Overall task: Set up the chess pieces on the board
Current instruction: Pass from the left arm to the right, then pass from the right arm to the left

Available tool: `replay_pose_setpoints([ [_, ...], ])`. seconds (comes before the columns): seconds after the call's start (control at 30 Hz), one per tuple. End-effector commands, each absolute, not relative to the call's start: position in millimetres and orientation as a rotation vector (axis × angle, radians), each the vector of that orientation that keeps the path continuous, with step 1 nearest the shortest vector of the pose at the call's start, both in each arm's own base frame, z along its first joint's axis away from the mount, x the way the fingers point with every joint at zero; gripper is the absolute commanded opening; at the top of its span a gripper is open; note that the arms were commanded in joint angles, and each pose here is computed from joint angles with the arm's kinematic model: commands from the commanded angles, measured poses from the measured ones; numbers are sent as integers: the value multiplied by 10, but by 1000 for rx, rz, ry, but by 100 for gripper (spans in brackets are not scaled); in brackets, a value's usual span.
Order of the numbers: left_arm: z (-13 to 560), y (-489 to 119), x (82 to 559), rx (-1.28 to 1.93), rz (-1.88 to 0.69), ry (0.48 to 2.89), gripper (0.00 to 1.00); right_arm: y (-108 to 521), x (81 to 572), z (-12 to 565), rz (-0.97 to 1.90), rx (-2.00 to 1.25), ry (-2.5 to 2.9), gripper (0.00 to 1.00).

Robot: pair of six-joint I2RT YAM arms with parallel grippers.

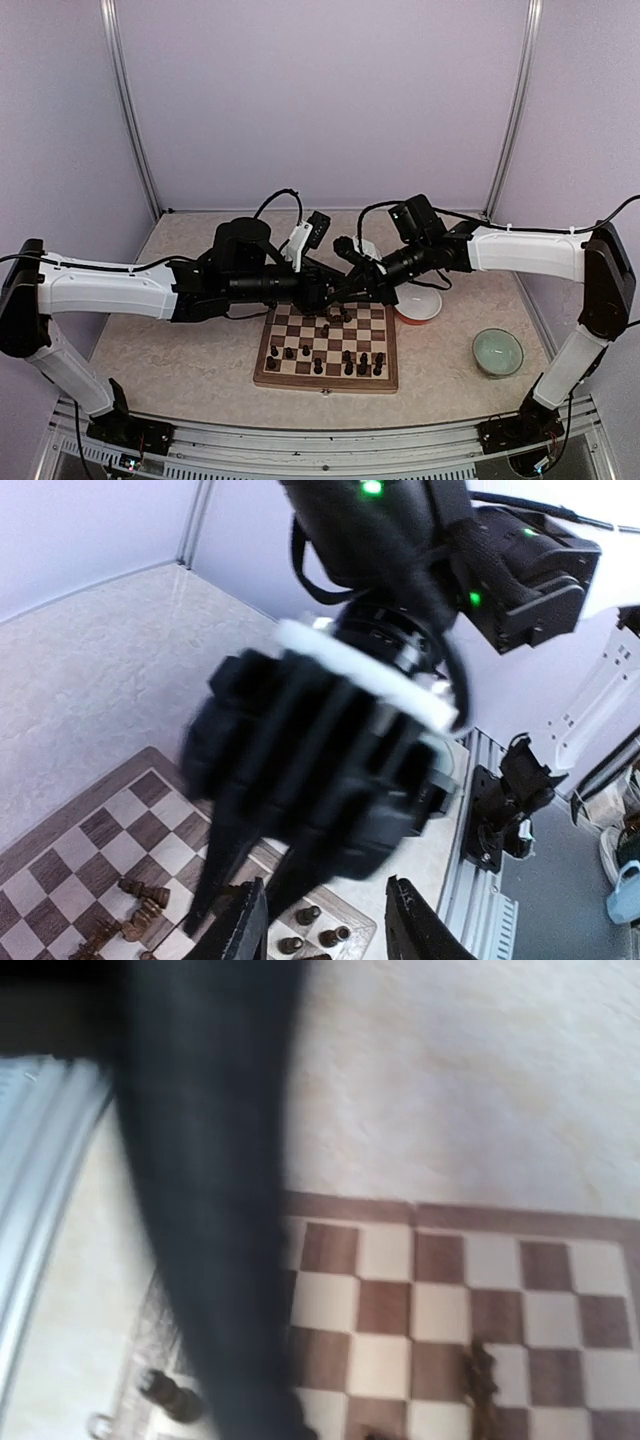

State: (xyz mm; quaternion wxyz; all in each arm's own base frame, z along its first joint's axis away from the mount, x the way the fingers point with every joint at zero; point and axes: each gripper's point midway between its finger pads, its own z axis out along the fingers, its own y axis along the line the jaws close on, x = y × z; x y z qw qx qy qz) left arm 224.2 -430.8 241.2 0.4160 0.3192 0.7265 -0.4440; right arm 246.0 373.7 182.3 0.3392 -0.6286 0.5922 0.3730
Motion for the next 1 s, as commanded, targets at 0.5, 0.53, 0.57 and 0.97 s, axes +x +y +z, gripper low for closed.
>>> replay_pose_setpoints([
  [0.5,2388,-4183,2361,766,-1089,1811,35,3739,2297,2039,1102,-1611,1487,1],
  [0.53,2384,-4176,2348,769,-1095,1812,34,3738,2304,2040,1100,-1609,1488,1],
  [0.57,2380,-4169,2339,772,-1098,1813,33,3734,2311,2038,1097,-1608,1490,1],
  [0.97,2277,-4147,2393,785,-1114,1861,22,3728,2336,2027,1099,-1601,1500,1],
])
